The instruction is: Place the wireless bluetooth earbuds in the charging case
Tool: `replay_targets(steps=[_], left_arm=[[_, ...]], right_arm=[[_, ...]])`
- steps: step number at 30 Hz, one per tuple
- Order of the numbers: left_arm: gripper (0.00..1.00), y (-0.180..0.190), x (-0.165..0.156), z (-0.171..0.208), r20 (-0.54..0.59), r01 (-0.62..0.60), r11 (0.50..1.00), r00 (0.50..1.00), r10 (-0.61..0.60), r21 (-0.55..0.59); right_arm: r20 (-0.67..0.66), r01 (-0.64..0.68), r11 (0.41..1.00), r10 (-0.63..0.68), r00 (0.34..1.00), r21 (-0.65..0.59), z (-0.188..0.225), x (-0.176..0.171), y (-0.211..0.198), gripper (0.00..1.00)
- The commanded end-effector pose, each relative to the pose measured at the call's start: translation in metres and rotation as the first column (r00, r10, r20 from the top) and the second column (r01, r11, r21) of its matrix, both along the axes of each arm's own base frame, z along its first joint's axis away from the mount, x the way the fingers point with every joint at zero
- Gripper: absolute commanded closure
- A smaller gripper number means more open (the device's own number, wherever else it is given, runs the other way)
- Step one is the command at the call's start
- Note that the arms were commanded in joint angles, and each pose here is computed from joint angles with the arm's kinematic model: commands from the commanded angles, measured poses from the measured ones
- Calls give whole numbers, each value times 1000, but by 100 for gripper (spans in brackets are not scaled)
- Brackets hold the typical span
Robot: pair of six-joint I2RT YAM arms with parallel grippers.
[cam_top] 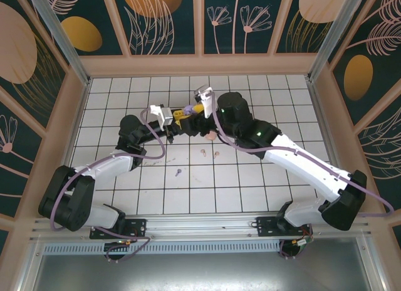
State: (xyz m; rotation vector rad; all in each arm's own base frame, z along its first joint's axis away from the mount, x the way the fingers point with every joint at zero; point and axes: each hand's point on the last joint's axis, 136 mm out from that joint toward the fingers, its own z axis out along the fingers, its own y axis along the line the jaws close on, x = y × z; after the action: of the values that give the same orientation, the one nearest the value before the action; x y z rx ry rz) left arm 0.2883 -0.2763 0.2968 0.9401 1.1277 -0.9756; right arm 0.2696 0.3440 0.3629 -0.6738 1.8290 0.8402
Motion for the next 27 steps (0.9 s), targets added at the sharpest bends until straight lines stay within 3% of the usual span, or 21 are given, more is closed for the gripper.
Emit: replay_targets(steps=[1,8,15,22,27], left_arm=[[100,0,-6,7,33,2,999,999,-1,-51],[100,5,-2,8,28,-38,996,999,41,-84],[100,16,3,15,49,-120,983,991,128,-136],[100,12,-4,15,84,-85,993,992,92,-87],[100,5,-6,13,76,-41,998,996,44,-42]], right_arm=[[-13,66,988,-65,998,139,47,5,-16,24],[-79,168,957,-154,985,236,69,6,-44,23],[-187,291,939,-257,948,185,37,14,-61,28],[-227,202,964,-160,961,175,22,6,-43,62],[-222,52,989,-20,975,141,12,-6,-19,59]])
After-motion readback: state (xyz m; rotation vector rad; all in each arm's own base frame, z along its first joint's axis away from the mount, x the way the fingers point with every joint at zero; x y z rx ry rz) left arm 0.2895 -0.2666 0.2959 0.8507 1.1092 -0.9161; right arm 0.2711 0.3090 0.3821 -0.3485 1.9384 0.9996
